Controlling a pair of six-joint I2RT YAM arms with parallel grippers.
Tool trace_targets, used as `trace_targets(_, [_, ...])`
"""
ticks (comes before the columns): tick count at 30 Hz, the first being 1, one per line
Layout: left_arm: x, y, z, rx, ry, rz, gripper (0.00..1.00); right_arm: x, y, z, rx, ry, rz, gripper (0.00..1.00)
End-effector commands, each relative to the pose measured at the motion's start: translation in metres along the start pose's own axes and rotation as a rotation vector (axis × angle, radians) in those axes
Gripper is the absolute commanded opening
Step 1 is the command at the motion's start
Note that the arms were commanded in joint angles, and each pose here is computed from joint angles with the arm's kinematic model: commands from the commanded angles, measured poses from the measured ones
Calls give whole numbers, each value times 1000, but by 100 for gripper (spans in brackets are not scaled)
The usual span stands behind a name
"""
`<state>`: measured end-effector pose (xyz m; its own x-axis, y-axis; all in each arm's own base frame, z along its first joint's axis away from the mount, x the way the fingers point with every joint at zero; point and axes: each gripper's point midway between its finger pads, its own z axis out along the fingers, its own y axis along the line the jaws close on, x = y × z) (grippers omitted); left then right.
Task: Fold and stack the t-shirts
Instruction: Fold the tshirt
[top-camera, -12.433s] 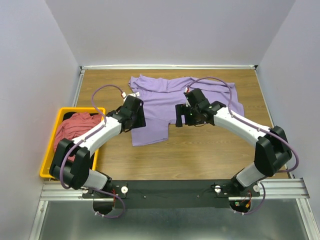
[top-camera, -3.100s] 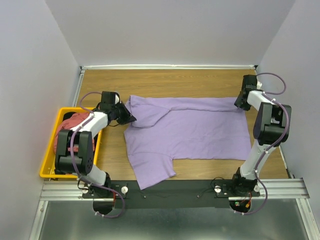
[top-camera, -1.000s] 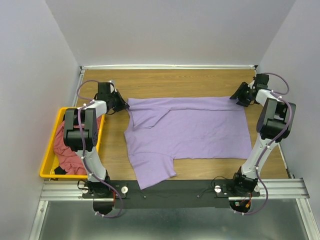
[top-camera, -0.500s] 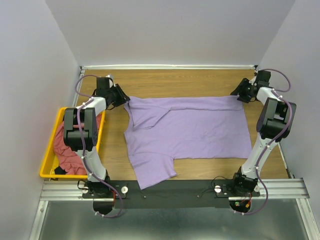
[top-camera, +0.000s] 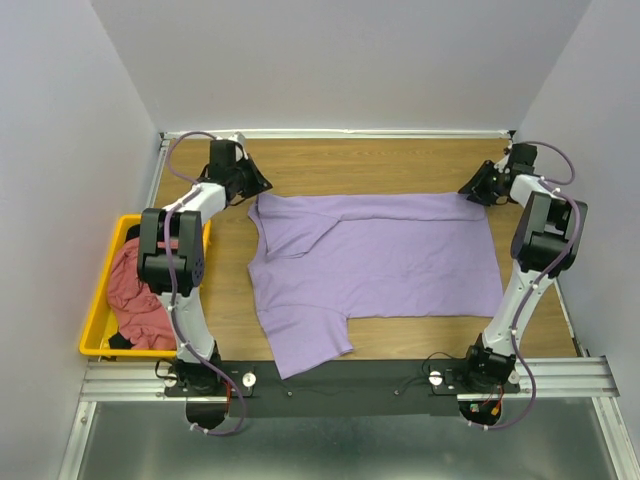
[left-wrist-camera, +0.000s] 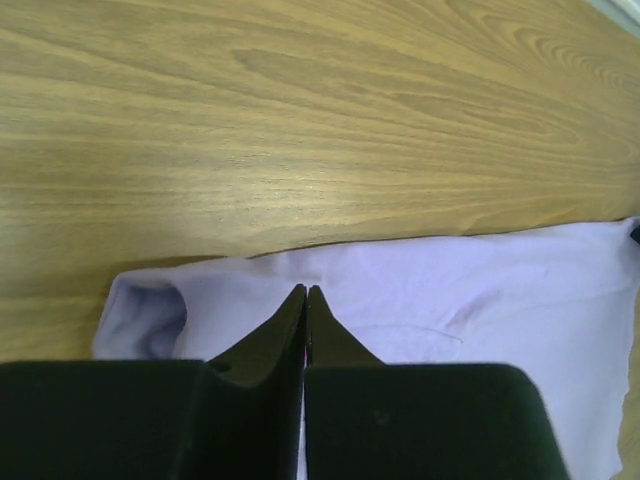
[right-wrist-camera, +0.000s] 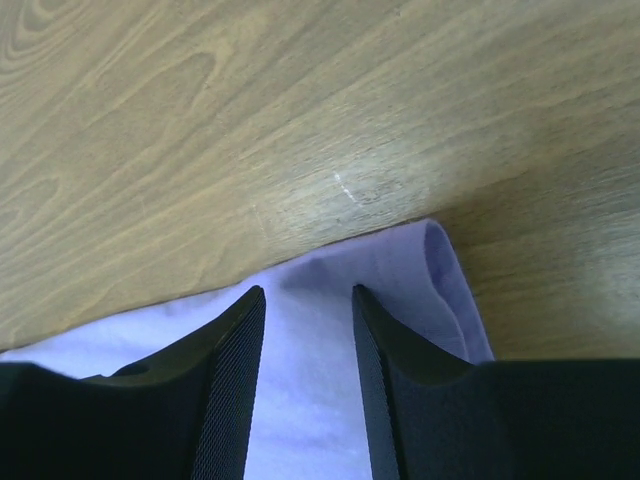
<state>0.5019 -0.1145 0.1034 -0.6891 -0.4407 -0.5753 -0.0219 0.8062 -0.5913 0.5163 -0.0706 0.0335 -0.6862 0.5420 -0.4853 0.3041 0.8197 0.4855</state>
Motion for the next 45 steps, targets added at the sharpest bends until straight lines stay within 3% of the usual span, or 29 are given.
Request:
trace_targets(1, [15, 19, 25, -33, 45, -22, 8, -3, -7, 13, 7, 0, 4, 47])
trace_targets(6, [25, 41, 53, -76, 80, -66, 5, -2, -27, 27, 70, -1, 11, 45])
trace_targets(11, [-3, 39, 70, -92, 58, -76, 3, -8, -49, 41, 109, -7, 38, 45])
trace_targets(19, [-14, 35, 79, -84, 58, -80, 3, -25, -57, 48, 125, -40, 30, 46])
trace_targets(23, [-33, 18, 67, -60, 15, -25, 13, -44, -38, 33, 79, -80, 5, 50])
trace_targets(26, [-50, 0, 44, -70, -44, 42, 28, -59, -15, 11, 41, -120, -25, 52])
trace_targets(28, [-51, -13, 29, -81, -70, 90, 31, -67, 0, -3, 24, -147, -51, 53])
trace_targets(35, [-14, -14, 27, -139, -13, 115, 29, -54, 2, -8, 16, -125, -48, 53])
trace_targets(38, [1, -3, 41, -181, 32, 122, 22, -46, -5, -1, 30, -104, -38, 53])
trace_targets(45, [12, 20, 59, -316, 77, 135, 15, -35, -27, 15, 95, -83, -25, 53])
